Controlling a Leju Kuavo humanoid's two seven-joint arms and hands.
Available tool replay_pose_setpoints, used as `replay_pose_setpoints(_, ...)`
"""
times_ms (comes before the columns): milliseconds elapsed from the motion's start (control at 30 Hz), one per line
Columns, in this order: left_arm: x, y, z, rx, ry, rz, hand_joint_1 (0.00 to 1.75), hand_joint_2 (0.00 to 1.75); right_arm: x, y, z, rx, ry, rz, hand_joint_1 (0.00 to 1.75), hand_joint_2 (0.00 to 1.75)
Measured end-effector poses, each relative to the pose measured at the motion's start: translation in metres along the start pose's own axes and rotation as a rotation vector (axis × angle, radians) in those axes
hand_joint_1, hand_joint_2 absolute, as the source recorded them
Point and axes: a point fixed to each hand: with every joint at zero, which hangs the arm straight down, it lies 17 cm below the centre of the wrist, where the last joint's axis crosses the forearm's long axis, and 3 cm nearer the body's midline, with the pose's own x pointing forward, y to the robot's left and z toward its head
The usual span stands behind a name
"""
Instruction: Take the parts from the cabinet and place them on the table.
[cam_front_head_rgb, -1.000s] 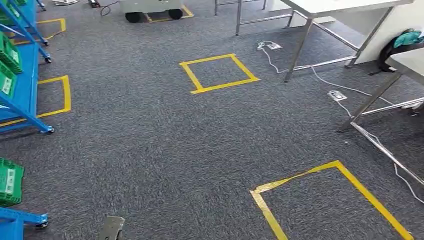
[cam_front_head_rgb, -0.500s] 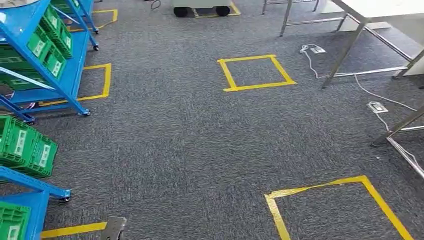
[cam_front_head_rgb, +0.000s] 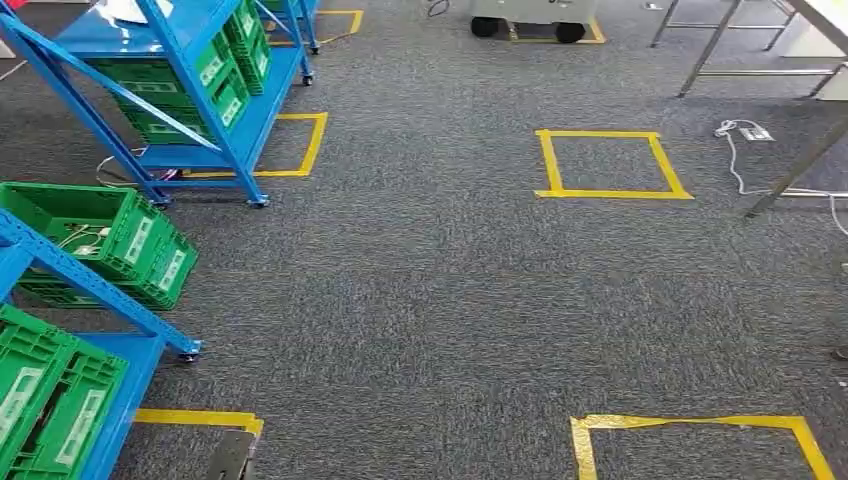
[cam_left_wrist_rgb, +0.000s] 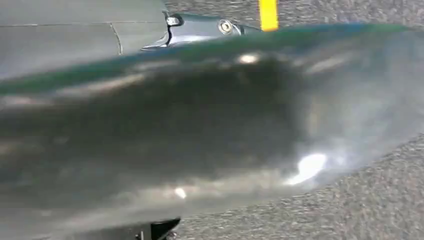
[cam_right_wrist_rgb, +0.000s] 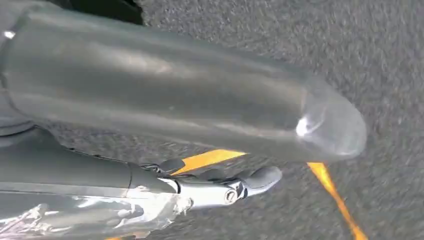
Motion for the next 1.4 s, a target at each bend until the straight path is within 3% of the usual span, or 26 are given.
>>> replay_pose_setpoints(967,-0.020,0.005,0.014,0.041,0.024,0.091,0.00,0.00,0.008,-0.005,-0.009,0.056,-0.026,0.112,0.00,0.00)
replay_pose_setpoints(1400,-0.035,0.025,0.021,0.102,0.042,0.177,0.00,0.00,0.011,0.024,-0.006,0.131,-0.052,0.200,0.00,0.00)
